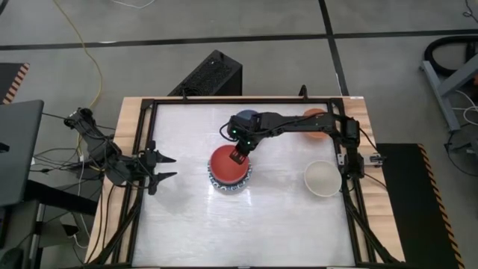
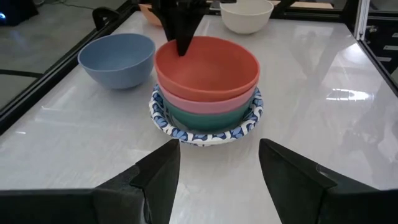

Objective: Nest bowls inside each other
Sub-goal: Stack the orange bowl on top of the pink bowl, then stack the white bowl on top of the orange bowl

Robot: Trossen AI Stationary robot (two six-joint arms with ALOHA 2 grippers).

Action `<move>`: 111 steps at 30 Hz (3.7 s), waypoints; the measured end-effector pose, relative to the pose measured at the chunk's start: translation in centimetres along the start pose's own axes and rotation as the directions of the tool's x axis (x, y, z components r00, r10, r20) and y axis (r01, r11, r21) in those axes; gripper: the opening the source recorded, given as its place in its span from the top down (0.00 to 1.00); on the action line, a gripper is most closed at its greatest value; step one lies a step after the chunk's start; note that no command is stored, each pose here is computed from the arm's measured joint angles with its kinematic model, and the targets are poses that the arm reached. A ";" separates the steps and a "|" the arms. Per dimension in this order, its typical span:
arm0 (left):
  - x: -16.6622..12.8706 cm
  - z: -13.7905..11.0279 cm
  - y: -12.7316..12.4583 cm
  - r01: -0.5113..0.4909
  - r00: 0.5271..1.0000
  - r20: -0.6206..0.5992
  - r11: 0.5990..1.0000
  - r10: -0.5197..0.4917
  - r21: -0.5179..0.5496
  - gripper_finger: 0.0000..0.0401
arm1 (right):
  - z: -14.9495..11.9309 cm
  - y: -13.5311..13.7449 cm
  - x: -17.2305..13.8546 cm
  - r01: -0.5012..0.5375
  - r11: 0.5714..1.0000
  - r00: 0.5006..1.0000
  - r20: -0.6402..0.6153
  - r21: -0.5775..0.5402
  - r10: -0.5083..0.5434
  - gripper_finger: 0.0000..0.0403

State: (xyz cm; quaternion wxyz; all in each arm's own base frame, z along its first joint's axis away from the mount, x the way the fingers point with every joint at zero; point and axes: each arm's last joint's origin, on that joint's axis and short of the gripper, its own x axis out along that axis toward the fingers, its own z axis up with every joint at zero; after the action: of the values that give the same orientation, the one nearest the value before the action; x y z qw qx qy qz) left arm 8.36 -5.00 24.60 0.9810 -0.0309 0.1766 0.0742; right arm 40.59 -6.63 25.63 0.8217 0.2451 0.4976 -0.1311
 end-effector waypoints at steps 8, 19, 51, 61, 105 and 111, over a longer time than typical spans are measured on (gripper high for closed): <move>0.0 0.0 0.0 0.000 1.000 0.000 1.000 0.000 0.000 0.48 | 0.3 0.3 -0.6 -0.012 0.999 1.000 0.028 -0.033 0.013 0.72; 0.0 -0.1 0.0 0.010 1.000 -0.010 1.000 -0.010 -0.004 0.48 | 0.9 0.7 -3.9 0.020 0.998 0.999 -0.037 -0.067 -0.023 0.72; 0.1 -0.3 -0.2 0.036 0.998 -0.046 0.999 -0.037 -0.021 0.48 | -20.5 -4.5 -12.6 0.537 0.703 0.843 -0.326 0.466 -0.428 0.72; 0.1 -0.3 -0.2 0.035 0.998 -0.045 0.999 -0.036 -0.031 0.48 | -24.2 -3.2 -10.7 0.583 0.712 0.809 -0.352 0.390 -0.470 0.72; 0.1 -0.3 -0.2 0.034 0.998 -0.046 0.999 -0.035 -0.020 0.48 | -20.4 -4.0 -5.1 0.184 0.847 0.957 0.105 0.499 -0.270 0.72; 0.1 -0.3 -0.2 0.034 0.998 -0.046 0.999 -0.035 -0.020 0.48 | -19.7 -4.1 -6.0 0.193 0.833 0.957 0.087 0.518 -0.276 0.72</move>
State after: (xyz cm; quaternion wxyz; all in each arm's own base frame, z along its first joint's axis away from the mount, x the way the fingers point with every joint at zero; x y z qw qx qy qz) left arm 8.42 -5.20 24.27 0.9775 -0.0452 0.1979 0.0580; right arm 21.05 0.22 22.27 0.7434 0.3768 0.4054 -0.3756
